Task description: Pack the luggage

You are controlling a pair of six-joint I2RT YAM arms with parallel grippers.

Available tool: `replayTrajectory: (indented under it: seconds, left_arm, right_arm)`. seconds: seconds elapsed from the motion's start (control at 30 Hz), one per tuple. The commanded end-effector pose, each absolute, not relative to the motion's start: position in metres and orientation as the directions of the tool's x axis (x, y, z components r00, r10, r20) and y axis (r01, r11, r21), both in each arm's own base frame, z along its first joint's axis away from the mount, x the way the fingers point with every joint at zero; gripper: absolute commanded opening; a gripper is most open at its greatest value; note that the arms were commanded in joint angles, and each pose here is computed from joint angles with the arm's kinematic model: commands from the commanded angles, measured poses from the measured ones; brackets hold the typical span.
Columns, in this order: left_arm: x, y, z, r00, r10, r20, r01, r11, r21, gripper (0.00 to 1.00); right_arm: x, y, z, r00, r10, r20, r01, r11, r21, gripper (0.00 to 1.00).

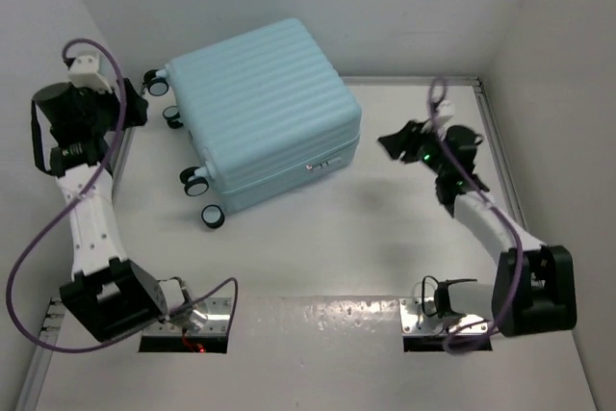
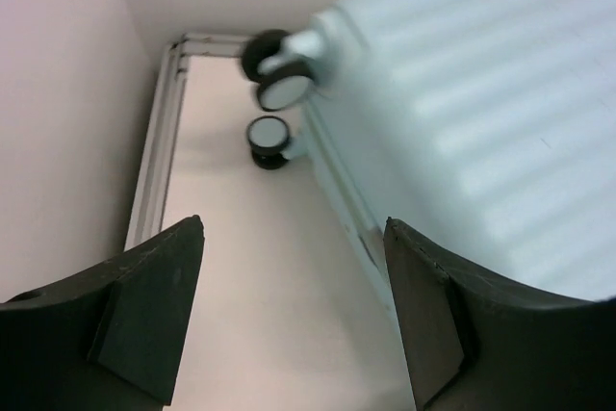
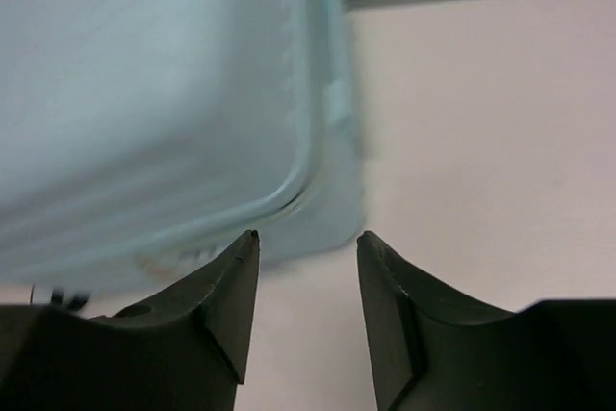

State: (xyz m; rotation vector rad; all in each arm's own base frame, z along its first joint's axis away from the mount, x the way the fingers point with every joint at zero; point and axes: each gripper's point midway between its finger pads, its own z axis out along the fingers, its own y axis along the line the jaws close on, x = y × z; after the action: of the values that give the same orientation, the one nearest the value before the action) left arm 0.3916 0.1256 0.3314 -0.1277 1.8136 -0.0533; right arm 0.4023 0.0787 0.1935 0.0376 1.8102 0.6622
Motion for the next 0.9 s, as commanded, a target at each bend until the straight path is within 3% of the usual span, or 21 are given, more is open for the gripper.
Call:
replayTrajectory:
  seconds: [0.0,0.13,0.2,0.37,0.87]
  left_arm:
    - [0.367,0.087,0.297,-0.293,0.034,-0.956,0.091,0.996,0.008,0.79]
    - [0.347,0.062,0.285,-0.326,0.052,-0.944,0.139,0.990,0.006,0.79]
    - [0.343,0.057,0.284,-0.339,0.067,-0.938,0.142,0.990,0.020,0.79]
    - [0.338,0.052,0.287,-0.328,0.100,-0.940,0.152,0.987,0.052,0.79]
    - [0.337,0.055,0.272,-0.362,0.103,-0.927,0.131,0.990,0.059,0.79]
  right_arm:
    - [0.344,0.161,0.156,-0.397,0.139,-0.907,-0.515,0.784,0.346,0.45]
    - [0.320,0.239,0.153,-0.289,0.031,-0.957,-0.654,0.724,0.221,0.40]
    - [0.334,0.242,0.141,-0.287,0.019,-0.958,-0.596,0.779,0.194,0.40]
    - [0.343,0.283,0.132,-0.238,-0.028,-0.971,-0.616,0.777,0.129,0.30]
    - [0.375,0.311,0.120,-0.215,-0.039,-0.976,-0.543,0.835,0.087,0.27]
